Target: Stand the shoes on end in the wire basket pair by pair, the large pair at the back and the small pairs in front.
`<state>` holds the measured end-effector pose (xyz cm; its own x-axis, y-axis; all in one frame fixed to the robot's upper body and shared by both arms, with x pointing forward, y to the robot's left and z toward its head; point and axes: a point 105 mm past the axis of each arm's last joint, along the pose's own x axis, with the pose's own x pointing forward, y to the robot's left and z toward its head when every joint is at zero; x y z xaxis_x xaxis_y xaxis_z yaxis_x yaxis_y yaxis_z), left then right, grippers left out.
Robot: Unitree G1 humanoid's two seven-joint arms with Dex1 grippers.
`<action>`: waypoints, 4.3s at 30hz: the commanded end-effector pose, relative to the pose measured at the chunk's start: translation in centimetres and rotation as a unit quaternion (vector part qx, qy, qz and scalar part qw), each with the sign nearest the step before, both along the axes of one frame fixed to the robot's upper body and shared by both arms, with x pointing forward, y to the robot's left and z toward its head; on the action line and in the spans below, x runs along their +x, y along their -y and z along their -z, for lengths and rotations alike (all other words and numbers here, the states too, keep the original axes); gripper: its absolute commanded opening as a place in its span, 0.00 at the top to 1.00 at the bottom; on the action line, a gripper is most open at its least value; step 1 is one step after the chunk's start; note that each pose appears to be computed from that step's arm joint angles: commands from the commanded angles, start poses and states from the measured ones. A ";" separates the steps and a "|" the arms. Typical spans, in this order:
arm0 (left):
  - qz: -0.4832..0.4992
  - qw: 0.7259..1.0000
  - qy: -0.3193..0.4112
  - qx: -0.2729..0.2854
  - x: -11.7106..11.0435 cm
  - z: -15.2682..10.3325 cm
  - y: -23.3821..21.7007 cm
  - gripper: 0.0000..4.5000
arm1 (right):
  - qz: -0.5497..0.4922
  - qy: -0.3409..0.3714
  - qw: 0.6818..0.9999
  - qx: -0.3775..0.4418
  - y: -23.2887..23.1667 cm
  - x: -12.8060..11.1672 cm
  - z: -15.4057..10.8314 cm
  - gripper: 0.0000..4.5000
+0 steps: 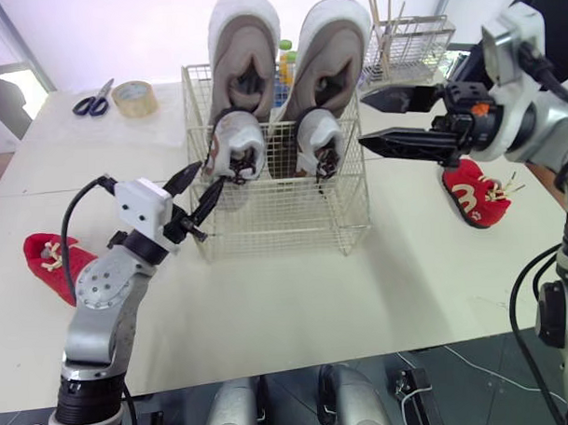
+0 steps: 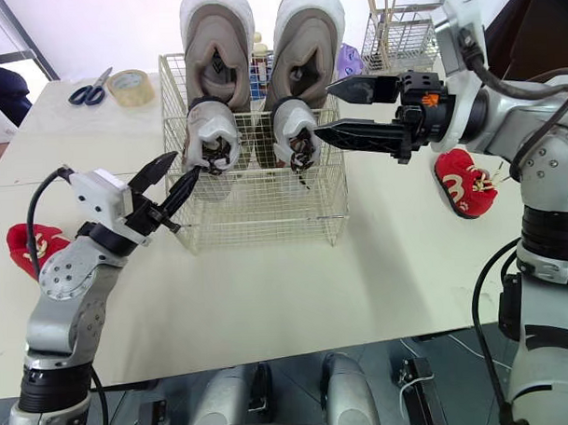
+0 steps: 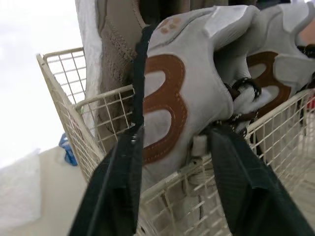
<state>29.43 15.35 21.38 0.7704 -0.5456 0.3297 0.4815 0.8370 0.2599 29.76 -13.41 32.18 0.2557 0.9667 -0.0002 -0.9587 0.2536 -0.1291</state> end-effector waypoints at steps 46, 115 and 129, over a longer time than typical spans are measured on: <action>0.421 0.855 -0.304 0.006 -13.4 1.4 11.1 0.01 | 0.649 -0.037 0.760 0.008 26.3 -0.4 16.8 0.00; 0.352 0.883 -0.306 -0.049 -11.0 -10.3 -3.2 0.00 | -0.338 0.360 0.837 -0.236 -7.7 -5.3 -4.2 0.71; 0.431 0.829 -0.355 -0.002 -8.9 -6.8 0.4 0.00 | -0.351 0.394 0.809 -0.258 -7.9 -5.8 -4.4 0.71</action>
